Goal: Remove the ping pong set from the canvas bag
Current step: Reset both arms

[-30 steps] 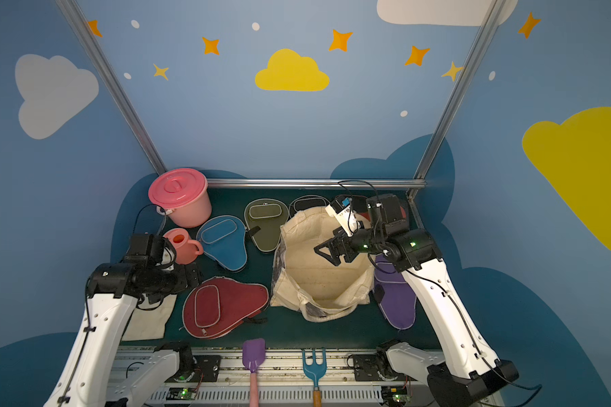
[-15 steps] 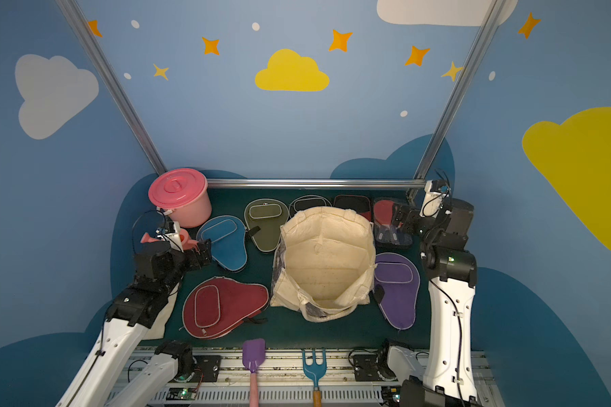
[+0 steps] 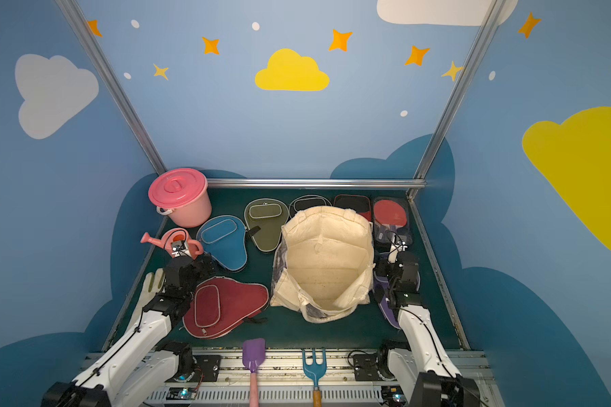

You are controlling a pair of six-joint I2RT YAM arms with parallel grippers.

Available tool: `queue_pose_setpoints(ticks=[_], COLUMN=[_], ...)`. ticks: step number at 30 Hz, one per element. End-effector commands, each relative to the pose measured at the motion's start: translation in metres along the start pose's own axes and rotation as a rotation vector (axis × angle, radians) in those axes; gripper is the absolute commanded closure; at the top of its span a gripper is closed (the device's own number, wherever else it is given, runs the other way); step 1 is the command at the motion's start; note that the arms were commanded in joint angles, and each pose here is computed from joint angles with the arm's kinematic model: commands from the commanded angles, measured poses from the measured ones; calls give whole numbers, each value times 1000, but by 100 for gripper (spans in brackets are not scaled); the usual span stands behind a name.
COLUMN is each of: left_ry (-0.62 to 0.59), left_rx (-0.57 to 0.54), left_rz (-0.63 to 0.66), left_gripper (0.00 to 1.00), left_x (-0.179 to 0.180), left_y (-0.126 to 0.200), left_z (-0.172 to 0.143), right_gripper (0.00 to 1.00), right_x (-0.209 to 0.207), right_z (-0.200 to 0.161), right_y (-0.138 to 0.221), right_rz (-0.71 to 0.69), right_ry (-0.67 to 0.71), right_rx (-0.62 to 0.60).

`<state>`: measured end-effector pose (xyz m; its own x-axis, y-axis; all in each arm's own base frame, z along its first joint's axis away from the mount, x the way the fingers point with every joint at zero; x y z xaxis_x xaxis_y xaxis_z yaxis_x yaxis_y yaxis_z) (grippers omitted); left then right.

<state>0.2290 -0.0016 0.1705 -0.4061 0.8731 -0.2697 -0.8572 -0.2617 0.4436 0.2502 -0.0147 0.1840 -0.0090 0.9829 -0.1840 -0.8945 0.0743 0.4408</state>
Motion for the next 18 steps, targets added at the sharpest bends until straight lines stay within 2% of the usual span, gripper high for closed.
queue_pose_setpoints(ticks=[1,6,12,14,17,18], left_ry=[61,78,85,93,64,48], left_rx=[-98,-83,-100,-95,-42,-30], left_rz=[1,11,-27,-33,-11,-14], left_gripper=[0,0,0,0,0,0], left_x=[2,11,6,4,-1,-2], left_y=[-8,-26,-45,-54,-67,-69], left_z=[3,-6,-1,2,6,6], right_gripper=[5,5,5,5,5,5], right_x=[-2,5,14,15,20,23], right_z=[13,2,-19,-14,-13,-9], right_y=[-14,-29,-38,-43,-47,-47], right_rz=[-47,-76,-95,-72,-26,-11], right_ry=[-15,1,7,12,-7,-3], right_rx=[-85,-60,-91,-54,-96,-145])
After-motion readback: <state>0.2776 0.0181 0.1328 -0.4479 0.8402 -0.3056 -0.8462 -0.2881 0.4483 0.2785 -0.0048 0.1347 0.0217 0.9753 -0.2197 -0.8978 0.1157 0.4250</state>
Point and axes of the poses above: each gripper's point midway between its finger pads, its own y axis back along the fingers, its own x axis along the line the jaws close on, z = x × y, the point moved 9 cm from there along y, back along the fingers, and after that the axes turned 12 degrees about y, right-handed, at the moved point
